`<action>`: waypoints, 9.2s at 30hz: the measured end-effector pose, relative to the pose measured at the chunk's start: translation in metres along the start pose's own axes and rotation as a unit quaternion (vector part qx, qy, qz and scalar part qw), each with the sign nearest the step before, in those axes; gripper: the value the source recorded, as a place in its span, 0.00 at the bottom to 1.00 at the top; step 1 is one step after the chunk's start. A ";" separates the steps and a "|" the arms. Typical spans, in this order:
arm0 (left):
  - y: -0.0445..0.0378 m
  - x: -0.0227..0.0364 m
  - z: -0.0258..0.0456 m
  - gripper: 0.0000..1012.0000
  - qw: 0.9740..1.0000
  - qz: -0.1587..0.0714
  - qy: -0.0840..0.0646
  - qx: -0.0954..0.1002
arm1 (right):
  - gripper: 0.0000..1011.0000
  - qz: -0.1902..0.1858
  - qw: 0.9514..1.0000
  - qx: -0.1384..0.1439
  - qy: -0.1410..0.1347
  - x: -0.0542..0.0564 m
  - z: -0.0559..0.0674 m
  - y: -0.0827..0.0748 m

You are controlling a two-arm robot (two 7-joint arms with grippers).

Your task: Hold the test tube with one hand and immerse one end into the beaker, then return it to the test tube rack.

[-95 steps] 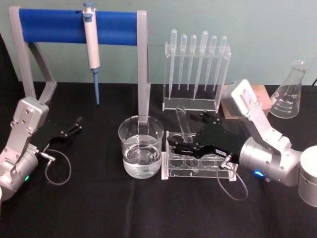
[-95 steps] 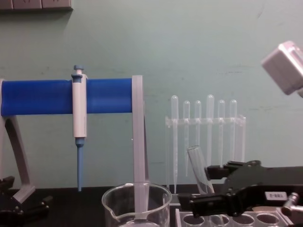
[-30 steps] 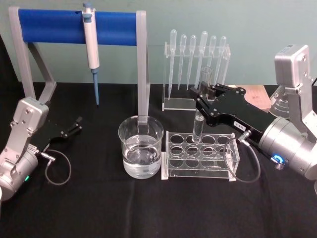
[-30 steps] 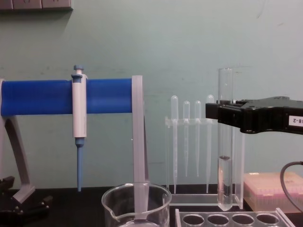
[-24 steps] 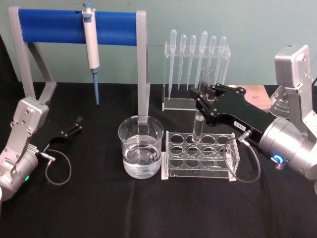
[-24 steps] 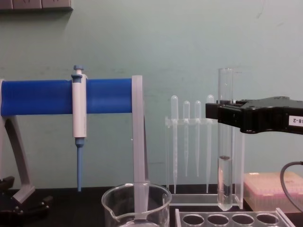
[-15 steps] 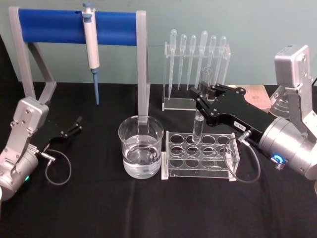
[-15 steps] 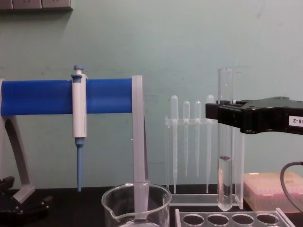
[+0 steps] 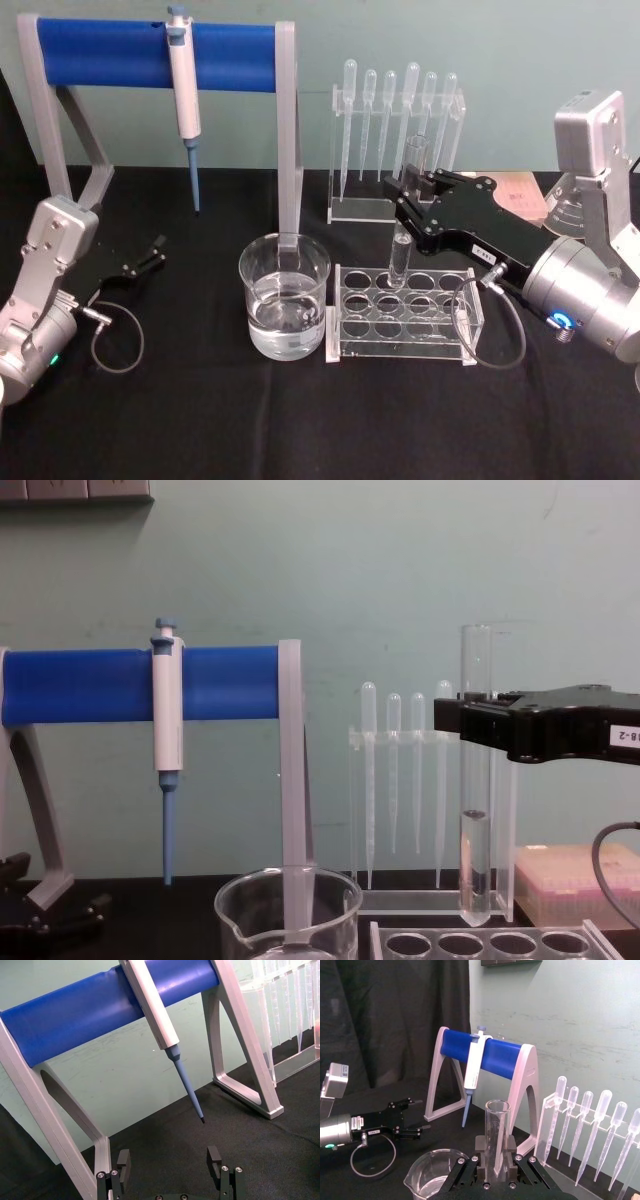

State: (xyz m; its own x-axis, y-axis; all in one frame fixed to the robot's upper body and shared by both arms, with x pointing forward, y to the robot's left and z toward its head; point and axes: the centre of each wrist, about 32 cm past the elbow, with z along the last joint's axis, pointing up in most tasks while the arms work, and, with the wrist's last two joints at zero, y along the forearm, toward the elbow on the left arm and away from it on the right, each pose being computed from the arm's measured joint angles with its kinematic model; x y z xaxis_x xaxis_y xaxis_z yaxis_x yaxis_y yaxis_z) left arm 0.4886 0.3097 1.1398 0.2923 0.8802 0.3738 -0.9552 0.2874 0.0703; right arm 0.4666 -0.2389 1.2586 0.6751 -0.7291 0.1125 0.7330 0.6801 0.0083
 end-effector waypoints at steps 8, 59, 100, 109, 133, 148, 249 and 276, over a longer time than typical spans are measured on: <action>0.0000 0.0000 0.0000 0.99 1.000 0.000 0.000 0.000 | 0.22 0.000 1.000 0.000 0.000 0.000 0.000 0.000; 0.0000 0.0000 0.0000 0.99 1.000 0.000 0.000 0.000 | 0.22 0.000 1.000 0.000 0.000 0.000 0.000 0.000; 0.0000 0.0000 0.0000 0.99 1.000 0.000 0.000 0.000 | 0.22 0.000 1.000 0.000 0.000 0.000 0.000 0.000; 0.0000 0.0000 0.0000 0.99 1.000 0.000 0.000 0.000 | 0.22 0.034 0.999 0.031 0.005 -0.009 0.020 0.025; 0.0000 0.0000 0.0000 0.99 1.000 0.000 0.000 0.000 | 0.22 0.086 0.996 0.009 0.010 -0.032 -0.054 0.091; 0.0000 0.0000 0.0000 0.99 1.000 0.000 0.000 0.000 | 0.22 0.086 0.996 0.003 0.012 -0.037 -0.080 0.090; 0.0000 0.0000 0.0000 0.99 1.000 0.000 0.000 0.000 | 0.22 0.086 0.996 0.002 0.011 -0.036 -0.079 0.090; 0.0000 0.0000 0.0000 0.99 1.000 0.000 0.000 0.000 | 0.22 0.086 0.996 0.002 0.011 -0.036 -0.079 0.090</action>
State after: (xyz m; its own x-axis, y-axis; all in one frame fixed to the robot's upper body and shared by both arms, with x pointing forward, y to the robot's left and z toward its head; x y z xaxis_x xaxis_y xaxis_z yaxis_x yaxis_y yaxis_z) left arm 0.4886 0.3097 1.1398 0.2923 0.8803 0.3737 -0.9552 0.2874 0.0703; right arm 0.5146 -0.1570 1.1772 0.7928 -0.6026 0.0912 0.6055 0.7958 -0.0054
